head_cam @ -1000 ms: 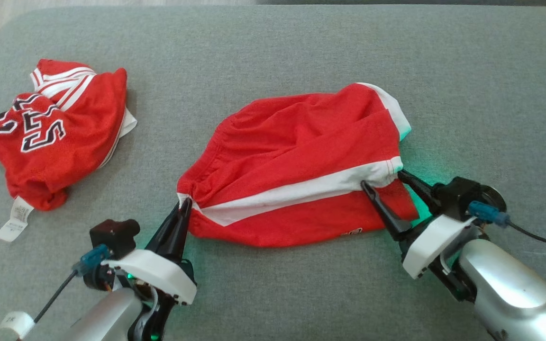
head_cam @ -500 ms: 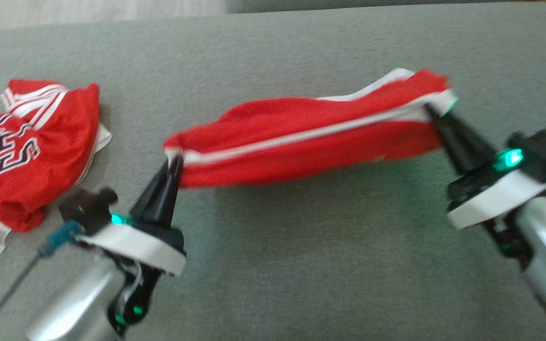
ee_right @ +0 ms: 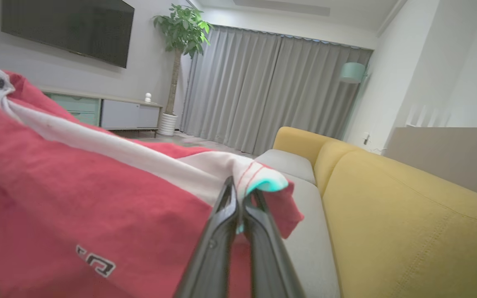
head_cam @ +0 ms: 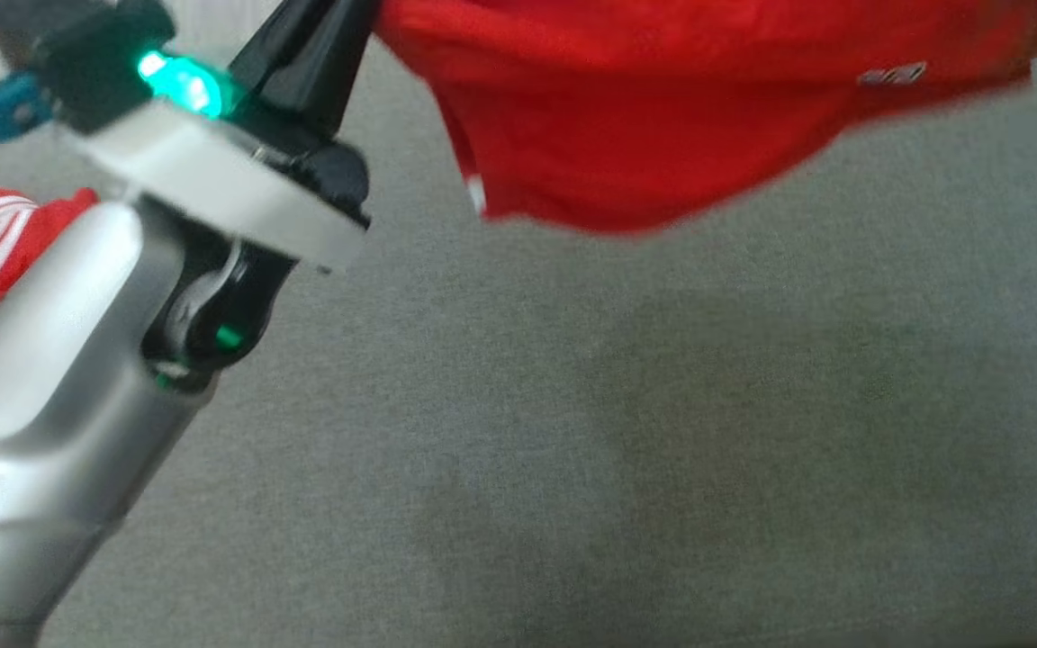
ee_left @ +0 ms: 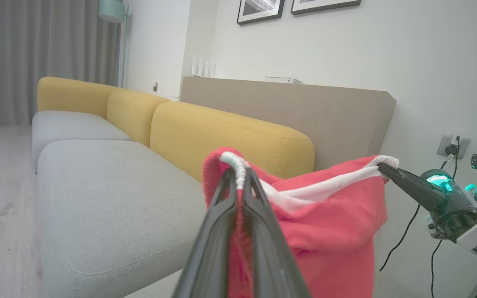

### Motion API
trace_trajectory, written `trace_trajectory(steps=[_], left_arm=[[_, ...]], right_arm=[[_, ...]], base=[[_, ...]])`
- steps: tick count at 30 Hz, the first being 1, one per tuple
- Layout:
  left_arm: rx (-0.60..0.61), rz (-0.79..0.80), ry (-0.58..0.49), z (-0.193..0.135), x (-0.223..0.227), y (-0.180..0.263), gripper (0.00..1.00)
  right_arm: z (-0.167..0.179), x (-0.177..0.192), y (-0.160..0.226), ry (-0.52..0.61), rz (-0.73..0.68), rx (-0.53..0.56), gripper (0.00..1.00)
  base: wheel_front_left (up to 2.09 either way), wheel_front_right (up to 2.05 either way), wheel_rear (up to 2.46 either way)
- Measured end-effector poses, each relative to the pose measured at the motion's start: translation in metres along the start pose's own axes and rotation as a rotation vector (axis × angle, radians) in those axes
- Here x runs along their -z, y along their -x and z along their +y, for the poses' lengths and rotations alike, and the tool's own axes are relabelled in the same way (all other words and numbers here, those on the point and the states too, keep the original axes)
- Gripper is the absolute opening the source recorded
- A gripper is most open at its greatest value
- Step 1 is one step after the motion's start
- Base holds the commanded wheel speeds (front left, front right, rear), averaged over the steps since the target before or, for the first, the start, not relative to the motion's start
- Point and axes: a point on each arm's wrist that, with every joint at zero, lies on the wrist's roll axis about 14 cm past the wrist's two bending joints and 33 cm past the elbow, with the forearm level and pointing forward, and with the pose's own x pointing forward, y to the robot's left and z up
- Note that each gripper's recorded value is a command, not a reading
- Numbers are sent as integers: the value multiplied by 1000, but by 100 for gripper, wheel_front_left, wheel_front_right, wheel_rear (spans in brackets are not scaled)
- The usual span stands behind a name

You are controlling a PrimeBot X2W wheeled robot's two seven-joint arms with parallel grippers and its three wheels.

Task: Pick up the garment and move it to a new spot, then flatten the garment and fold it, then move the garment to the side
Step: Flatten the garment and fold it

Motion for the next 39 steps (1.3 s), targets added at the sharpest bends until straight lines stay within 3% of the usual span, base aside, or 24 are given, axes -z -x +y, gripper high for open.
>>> trace_trajectory(steps=[6, 11, 16, 18, 19, 20, 30, 39], left_arm=[[-17, 66, 101, 16, 54, -14, 0], [-170, 192, 278, 42, 147, 27, 0], [-296, 321, 391, 40, 221, 82, 0], [-339, 343, 434, 38, 236, 97, 0], [-356, 345, 452, 37, 240, 102, 0], [-368, 340, 466, 36, 242, 105, 0], [-422, 319, 461, 35, 239, 125, 0], [-424, 317, 445, 33, 236, 129, 0]], right_arm=[[4, 43, -4, -17, 99, -3, 0], [41, 122, 20, -91, 292, -43, 0], [83, 179, 50, -199, 434, -63, 29], [96, 187, 56, -235, 454, -70, 49], [101, 189, 58, -252, 456, -69, 85], [103, 190, 59, -265, 456, -65, 100], [127, 184, 88, -382, 472, -63, 100], [141, 177, 80, -402, 468, -112, 100]], base=[[0, 0, 0], [0, 0, 0], [0, 0, 0], [0, 0, 0], [0, 0, 0], [0, 0, 0], [0, 0, 0], [0, 0, 0]])
